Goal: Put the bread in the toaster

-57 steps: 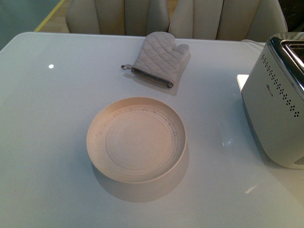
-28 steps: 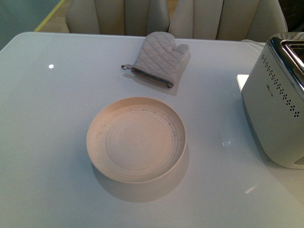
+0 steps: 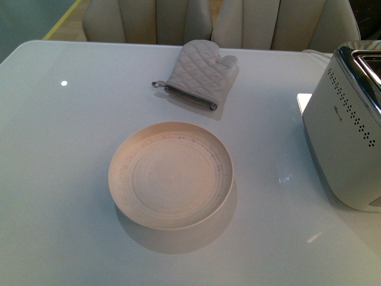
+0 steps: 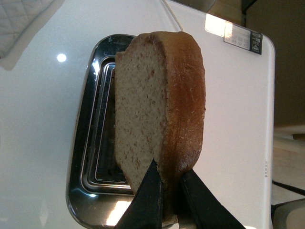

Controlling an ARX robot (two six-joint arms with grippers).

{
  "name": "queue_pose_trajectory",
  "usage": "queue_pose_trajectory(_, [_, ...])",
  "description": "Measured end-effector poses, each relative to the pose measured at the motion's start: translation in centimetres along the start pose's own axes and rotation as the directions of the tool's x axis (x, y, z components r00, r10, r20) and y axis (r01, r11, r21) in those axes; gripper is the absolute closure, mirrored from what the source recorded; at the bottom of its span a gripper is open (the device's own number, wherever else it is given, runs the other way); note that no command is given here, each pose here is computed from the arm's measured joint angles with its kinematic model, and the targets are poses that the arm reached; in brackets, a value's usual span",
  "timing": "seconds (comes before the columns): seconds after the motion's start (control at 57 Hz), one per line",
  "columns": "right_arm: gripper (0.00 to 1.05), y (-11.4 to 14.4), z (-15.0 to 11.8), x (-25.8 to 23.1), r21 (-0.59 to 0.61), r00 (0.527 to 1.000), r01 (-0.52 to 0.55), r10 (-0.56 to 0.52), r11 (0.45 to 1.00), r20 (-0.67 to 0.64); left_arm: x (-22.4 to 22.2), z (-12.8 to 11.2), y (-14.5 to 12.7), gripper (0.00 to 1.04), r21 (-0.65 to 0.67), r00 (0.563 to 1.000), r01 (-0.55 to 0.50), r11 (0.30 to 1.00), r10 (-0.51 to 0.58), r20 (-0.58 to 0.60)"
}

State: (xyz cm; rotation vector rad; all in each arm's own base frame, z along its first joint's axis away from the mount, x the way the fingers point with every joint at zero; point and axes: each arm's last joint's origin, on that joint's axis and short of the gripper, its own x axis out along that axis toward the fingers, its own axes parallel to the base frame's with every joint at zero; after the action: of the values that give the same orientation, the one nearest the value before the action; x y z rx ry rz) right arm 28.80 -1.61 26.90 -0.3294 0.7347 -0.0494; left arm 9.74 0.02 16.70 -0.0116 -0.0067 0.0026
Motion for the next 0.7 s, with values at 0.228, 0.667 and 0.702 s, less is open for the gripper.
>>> queue_pose_trajectory(0.228, [1.02,0.5,-0.1,0.7,-0.010,1.000,0.003,-0.003,1.000,-0.017,0.0,0.0,0.0,0.07,0.000,1.000,0.000,1.000,0.000,0.000])
queue_pose_trajectory(0.667, [1.02,1.1,-0.9,1.6,-0.026,0.998,0.006,-0.007,1.000,-0.057,0.0,0.0,0.0,0.07,0.000,1.000,0.000,1.000,0.000,0.000])
queue_pose_trajectory(0.702, [1.02,1.2,-0.9,1.7,-0.026,0.998,0.005,-0.007,1.000,-0.061,0.0,0.0,0.0,0.07,0.000,1.000,0.000,1.000,0.000,0.000])
